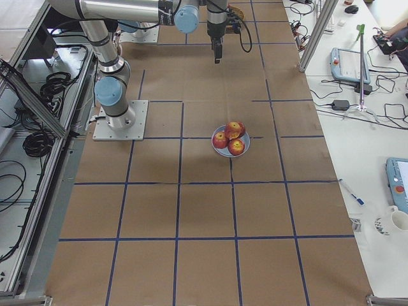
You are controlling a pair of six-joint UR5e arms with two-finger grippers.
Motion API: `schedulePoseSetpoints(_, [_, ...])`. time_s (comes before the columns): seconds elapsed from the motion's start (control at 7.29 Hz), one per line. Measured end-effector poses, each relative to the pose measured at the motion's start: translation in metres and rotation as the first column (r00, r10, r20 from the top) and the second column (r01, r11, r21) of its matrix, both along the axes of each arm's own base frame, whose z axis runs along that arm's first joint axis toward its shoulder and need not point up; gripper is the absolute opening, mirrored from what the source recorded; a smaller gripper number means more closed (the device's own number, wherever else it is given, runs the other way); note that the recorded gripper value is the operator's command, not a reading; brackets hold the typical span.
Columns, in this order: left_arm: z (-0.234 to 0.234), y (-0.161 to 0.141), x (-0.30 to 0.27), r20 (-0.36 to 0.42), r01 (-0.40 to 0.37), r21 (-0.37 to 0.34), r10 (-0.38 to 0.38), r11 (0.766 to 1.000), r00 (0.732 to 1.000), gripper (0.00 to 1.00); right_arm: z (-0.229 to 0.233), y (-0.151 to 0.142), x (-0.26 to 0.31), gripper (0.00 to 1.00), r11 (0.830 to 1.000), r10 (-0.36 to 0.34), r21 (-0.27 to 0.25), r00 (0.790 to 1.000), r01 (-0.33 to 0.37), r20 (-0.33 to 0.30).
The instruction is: Transfer apple from basket to plate
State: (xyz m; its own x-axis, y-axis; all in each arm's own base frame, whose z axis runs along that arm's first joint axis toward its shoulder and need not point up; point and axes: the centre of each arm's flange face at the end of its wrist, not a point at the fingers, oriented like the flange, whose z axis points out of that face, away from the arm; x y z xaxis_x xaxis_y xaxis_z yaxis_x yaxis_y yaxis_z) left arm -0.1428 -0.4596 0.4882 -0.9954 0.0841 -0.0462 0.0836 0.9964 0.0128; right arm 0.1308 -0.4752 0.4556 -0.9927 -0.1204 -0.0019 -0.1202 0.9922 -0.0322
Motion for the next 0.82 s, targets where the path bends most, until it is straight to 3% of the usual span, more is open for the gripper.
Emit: schedulePoseSetpoints(0.82, [0.001,-0.001,0.004,0.001,-0.008,-0.001,0.008,1.000,1.000,0.99,0.001,-0.011,0.000,1.00,1.000,-0.004,0.022,1.000,0.004,0.000])
